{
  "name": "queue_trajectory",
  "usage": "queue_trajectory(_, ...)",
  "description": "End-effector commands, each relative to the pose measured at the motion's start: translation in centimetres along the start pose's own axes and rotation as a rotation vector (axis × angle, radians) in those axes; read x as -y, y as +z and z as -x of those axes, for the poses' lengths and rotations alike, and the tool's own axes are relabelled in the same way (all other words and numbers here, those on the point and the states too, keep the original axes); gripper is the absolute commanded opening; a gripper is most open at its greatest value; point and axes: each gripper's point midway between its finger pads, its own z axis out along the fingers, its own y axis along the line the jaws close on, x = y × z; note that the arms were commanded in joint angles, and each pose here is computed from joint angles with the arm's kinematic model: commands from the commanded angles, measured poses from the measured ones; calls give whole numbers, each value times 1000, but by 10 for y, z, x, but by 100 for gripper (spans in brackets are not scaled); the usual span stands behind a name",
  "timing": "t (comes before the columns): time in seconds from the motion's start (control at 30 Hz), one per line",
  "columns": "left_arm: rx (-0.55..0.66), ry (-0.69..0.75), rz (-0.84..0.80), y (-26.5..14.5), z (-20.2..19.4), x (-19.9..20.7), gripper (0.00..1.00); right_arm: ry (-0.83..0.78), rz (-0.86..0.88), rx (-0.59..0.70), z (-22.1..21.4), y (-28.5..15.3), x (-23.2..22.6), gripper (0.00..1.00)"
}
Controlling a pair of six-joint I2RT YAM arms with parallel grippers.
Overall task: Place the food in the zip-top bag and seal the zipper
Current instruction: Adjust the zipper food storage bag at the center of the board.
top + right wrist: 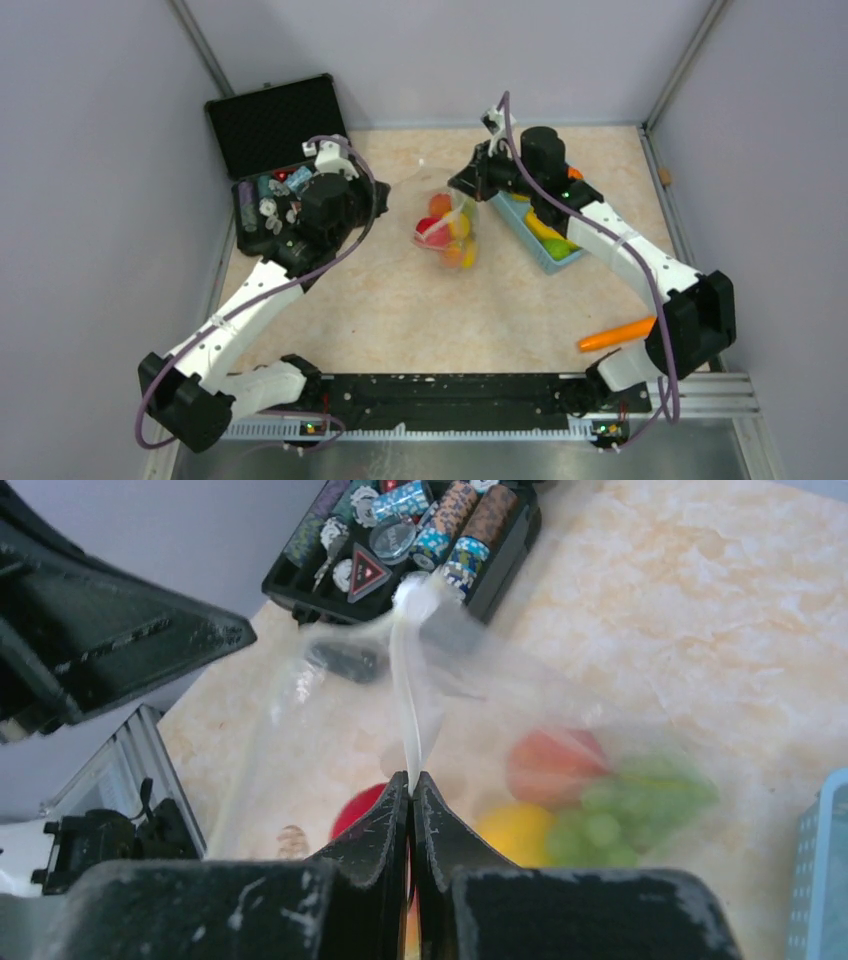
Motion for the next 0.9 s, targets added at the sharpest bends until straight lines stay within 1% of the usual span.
queue_trajectory(0.0,-58,25,-197,-9,4,40,3,17,-70,-24,12,24,9,0)
queue_trajectory(0.07,-45,22,-201,-11,7,41,2,39,-79,-36,4,29,14,0)
queue_trajectory(0.13,-21,22,-207,-14,12,41,2,43,-59,-18,3,31,12,0)
queue_trajectory(0.2,-3,23,-206,-13,12,39,4,49,-98,-22,0,33,20,0)
queue_trajectory(0.23,-2,30,-188,-13,11,35,11,45,-129,-28,-1,33,26,0)
queue_trajectory(0.27,-2,41,-162,-11,9,29,28,41,-149,-36,-2,33,30,0)
queue_trajectory(0.3,-1,61,-132,-9,7,22,55,37,-156,-40,-2,33,32,0)
queue_trajectory(0.37,0,92,-34,-4,1,0,67,36,-147,-34,0,34,31,0)
queue_trajectory(0.4,-11,102,20,-1,-5,-13,80,39,-143,-34,0,34,30,0)
queue_trajectory(0.43,-32,119,64,2,-15,-26,89,40,-140,-28,1,34,29,0)
queue_trajectory(0.5,-87,124,113,9,-36,-44,91,43,-140,-26,1,34,29,0)
queue_trajectory(0.63,-163,65,77,24,-73,-49,92,50,-135,-20,0,33,28,0)
queue_trajectory(0.77,-207,34,59,39,-90,-47,87,48,-130,-14,1,30,25,0)
queue_trajectory(0.87,-230,35,61,50,-95,-47,79,46,-134,-11,2,28,25,0)
